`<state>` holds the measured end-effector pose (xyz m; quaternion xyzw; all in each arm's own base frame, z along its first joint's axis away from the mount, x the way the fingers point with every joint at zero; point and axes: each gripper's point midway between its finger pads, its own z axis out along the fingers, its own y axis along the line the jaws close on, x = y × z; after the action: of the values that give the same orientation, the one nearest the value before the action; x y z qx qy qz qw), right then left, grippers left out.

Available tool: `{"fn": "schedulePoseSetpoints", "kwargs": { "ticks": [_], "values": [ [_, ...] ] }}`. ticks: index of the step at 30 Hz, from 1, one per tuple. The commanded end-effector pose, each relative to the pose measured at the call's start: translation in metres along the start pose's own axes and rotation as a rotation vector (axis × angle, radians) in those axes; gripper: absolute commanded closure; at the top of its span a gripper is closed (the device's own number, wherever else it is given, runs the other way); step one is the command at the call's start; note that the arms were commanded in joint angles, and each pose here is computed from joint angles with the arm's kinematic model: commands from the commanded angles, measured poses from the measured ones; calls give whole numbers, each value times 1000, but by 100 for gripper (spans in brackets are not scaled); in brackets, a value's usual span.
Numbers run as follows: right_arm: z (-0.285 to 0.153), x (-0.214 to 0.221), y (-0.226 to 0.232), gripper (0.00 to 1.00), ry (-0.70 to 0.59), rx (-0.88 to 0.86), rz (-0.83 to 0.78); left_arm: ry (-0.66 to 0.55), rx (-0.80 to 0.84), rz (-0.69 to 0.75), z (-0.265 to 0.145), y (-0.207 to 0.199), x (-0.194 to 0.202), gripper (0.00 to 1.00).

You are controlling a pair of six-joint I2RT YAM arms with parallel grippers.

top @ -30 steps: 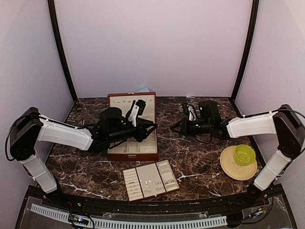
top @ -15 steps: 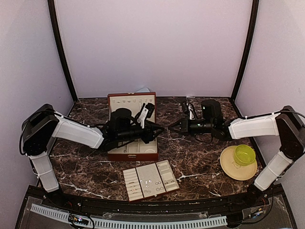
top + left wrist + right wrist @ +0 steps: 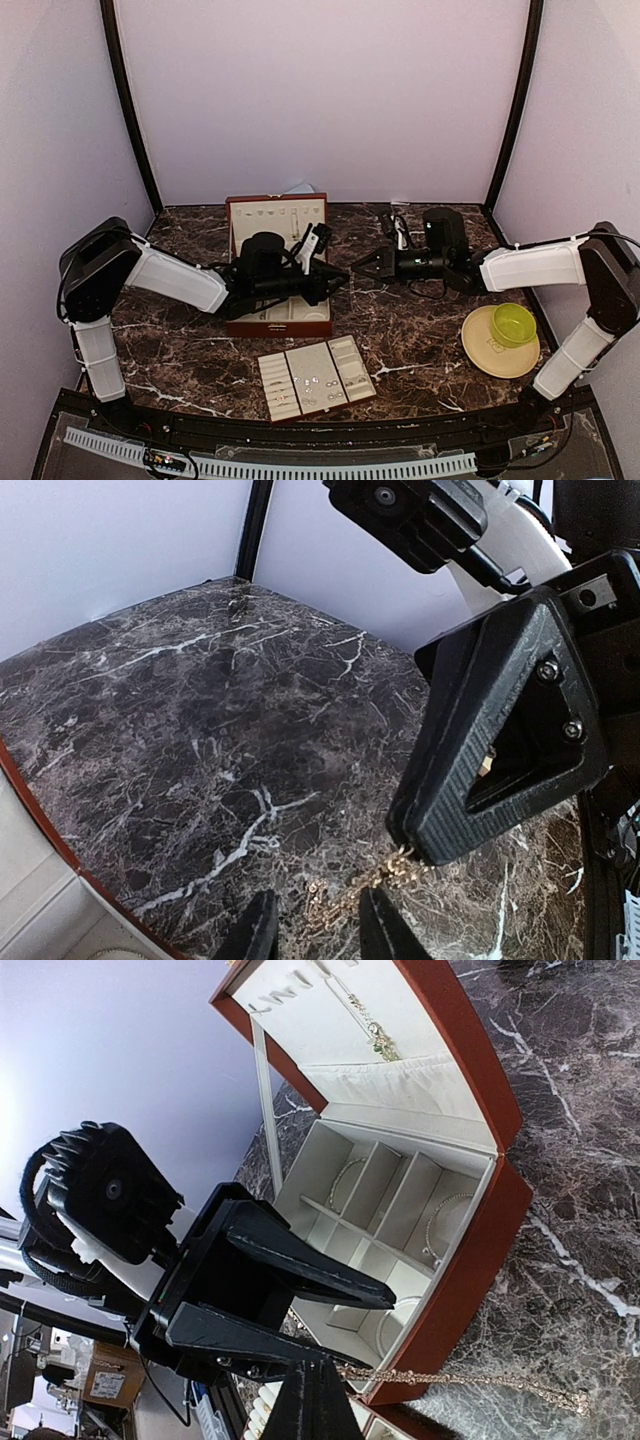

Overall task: Organize the mixed jewelry
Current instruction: Pass from the right arm to the left

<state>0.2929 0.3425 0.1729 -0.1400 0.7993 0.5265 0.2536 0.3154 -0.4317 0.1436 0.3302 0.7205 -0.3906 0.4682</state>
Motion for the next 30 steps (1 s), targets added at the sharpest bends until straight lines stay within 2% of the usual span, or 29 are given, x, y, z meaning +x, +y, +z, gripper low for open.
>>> {"fn": "schedulePoseSetpoints", "kwargs": {
  "ticks": [1, 25, 30],
  "values": [
    [-5, -12, 19, 100, -39, -56, -40, -44, 30, 22, 4, -10, -17, 69],
    [-8, -16, 22, 100, -60, -52, -38, -7, 67, 47, 14, -22, -2, 73],
    [-8, -15, 22, 100, -58, -53, -37, -2, 68, 50, 17, -21, 0, 80]
  ]
}}
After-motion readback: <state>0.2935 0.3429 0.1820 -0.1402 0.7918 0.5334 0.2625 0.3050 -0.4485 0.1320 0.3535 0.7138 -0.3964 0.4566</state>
